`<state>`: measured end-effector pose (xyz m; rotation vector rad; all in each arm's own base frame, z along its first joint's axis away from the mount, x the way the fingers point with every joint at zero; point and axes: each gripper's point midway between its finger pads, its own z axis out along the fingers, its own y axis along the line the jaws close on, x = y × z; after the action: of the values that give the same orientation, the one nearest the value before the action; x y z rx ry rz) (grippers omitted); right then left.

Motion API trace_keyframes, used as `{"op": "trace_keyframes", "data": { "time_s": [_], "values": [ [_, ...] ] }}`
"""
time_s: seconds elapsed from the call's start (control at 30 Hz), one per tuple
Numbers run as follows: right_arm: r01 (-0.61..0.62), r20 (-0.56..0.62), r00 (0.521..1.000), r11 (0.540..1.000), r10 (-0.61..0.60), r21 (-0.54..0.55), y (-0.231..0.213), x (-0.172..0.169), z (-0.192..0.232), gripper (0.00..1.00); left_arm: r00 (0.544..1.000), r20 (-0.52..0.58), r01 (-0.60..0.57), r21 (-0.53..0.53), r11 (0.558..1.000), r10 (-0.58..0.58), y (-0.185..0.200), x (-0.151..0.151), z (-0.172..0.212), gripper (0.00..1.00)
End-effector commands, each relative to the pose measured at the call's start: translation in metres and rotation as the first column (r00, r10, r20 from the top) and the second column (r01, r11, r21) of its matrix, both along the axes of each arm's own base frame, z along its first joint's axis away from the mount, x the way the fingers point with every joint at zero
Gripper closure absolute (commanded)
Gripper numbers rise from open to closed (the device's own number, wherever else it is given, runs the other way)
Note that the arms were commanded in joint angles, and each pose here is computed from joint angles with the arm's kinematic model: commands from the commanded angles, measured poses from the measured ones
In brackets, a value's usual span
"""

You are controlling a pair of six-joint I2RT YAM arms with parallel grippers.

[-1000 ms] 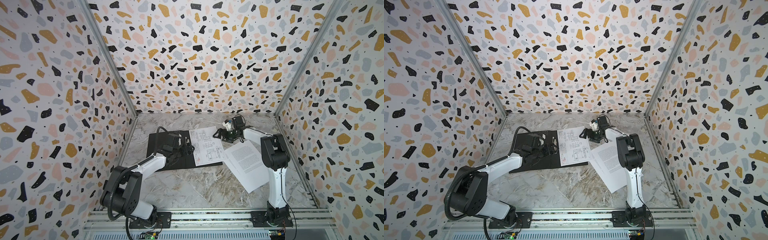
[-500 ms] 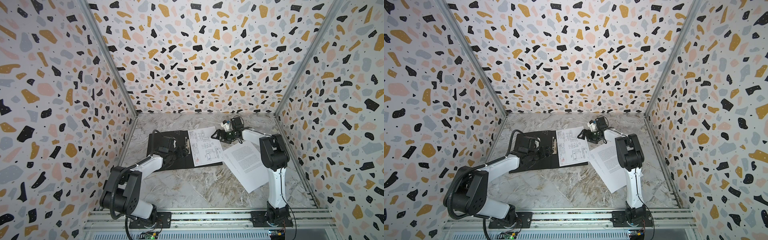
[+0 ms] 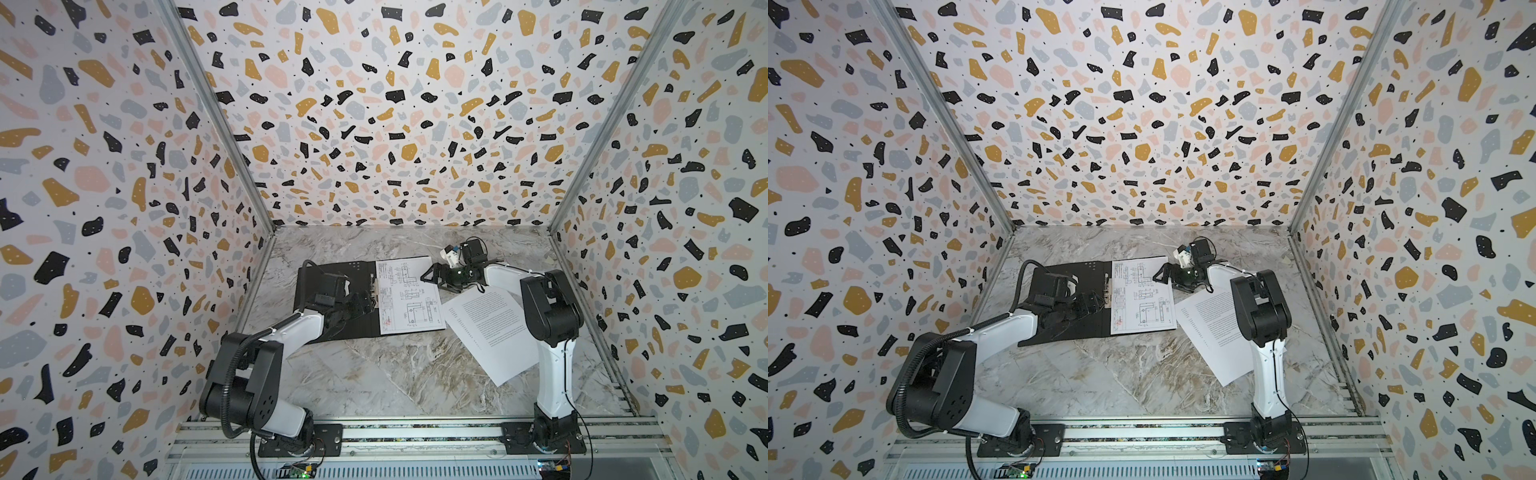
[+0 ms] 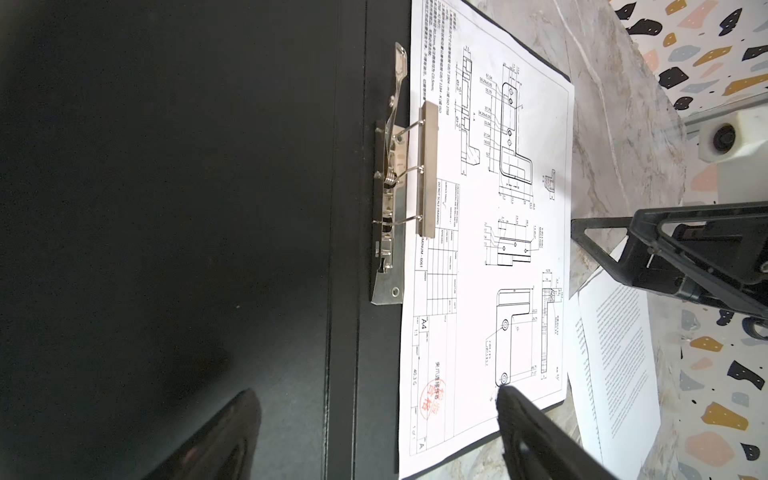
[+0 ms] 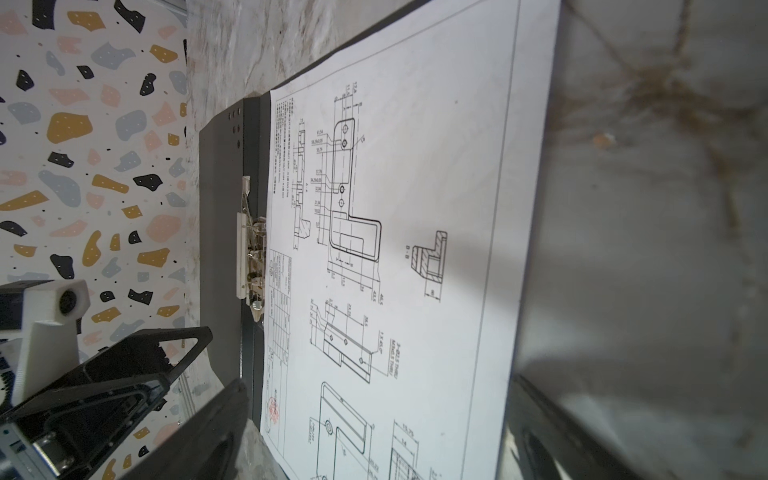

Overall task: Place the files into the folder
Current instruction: 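Press the sheet flat on the folder with the left gripper while the right gripper hovers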

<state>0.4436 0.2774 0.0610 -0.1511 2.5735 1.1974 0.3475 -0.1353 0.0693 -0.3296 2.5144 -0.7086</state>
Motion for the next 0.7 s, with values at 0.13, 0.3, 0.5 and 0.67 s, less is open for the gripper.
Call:
{"op": "trace_keyframes", "data": {
  "time_s": [0.13,0.3,0.5,0.67],
  "values": [
    [0.004,-0.018,1.0,1.0,-0.004,0.004,0.0007,-0.0132,0.0103,0.03,1.0,0.013,0.022,-0.005,1.0,-0.022,0.0,-0.0007,-0.0035,0.11],
    [0.005,-0.019,1.0,1.0,-0.005,0.005,0.0022,-0.0138,0.0093,0.03,1.0,0.009,0.022,-0.008,1.0,-0.022,-0.0002,-0.0021,-0.0049,0.11],
    [0.005,-0.019,1.0,1.0,-0.005,0.004,0.0036,-0.0122,0.008,0.03,1.0,0.007,0.023,-0.01,1.0,-0.023,-0.0001,-0.0036,-0.0062,0.11],
    [0.005,-0.016,1.0,1.0,-0.005,0.006,0.0048,-0.0097,0.0083,0.03,1.0,0.01,0.022,-0.015,1.0,-0.022,-0.0004,-0.0045,-0.0058,0.1]
  ]
}}
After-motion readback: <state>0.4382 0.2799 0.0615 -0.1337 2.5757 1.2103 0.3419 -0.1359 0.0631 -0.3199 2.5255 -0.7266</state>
